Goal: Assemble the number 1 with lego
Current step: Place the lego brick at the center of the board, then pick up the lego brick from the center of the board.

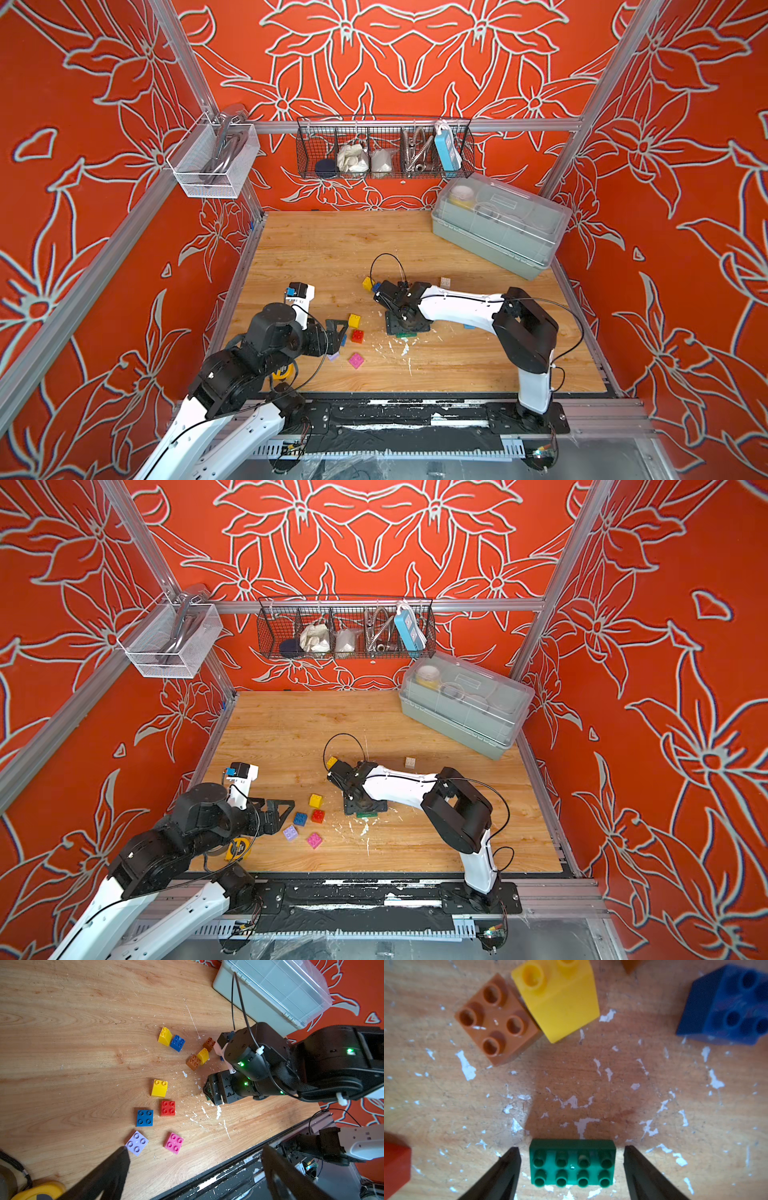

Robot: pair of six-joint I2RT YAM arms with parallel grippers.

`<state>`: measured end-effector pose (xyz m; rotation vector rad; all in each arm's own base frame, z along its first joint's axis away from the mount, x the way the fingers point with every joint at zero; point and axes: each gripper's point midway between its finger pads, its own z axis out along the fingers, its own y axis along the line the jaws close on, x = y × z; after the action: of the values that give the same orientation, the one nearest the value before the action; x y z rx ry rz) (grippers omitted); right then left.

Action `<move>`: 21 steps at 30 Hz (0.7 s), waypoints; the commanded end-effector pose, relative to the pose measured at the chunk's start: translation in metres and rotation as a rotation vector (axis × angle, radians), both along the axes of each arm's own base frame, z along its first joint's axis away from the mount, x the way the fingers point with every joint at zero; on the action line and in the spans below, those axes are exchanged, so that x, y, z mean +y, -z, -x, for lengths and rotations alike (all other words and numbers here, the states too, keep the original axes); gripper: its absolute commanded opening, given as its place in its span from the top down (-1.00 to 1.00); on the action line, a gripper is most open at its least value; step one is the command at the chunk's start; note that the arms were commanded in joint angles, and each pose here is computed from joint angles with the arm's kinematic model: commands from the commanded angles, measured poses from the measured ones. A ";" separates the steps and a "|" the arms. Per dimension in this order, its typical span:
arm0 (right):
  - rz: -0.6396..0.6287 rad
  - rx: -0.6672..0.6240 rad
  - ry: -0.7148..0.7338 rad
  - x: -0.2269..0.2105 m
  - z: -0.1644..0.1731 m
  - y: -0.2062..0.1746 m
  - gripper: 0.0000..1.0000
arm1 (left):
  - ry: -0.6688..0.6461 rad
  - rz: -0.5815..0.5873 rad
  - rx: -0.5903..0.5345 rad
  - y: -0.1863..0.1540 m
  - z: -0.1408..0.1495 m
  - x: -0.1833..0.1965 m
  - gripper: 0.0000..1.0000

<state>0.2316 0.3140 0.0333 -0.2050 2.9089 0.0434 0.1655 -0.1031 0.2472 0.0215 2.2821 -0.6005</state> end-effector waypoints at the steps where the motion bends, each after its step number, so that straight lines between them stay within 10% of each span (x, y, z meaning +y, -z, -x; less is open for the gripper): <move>1: 0.040 -0.021 -0.026 -0.007 0.001 -0.012 -0.71 | -0.003 -0.011 0.010 0.005 -0.001 0.000 -0.97; 12: -0.114 -0.025 -0.576 0.074 0.081 -0.054 -0.57 | -0.016 0.001 -0.012 0.001 0.001 0.004 -0.97; 21: -0.175 0.009 -0.706 0.119 0.110 -0.038 -0.48 | -0.056 0.025 -0.068 -0.009 0.007 0.015 -0.97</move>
<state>0.1205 0.4199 0.0752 -1.1236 2.6842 0.3862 0.1606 -0.0933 0.2576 -0.0167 2.2155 -0.6033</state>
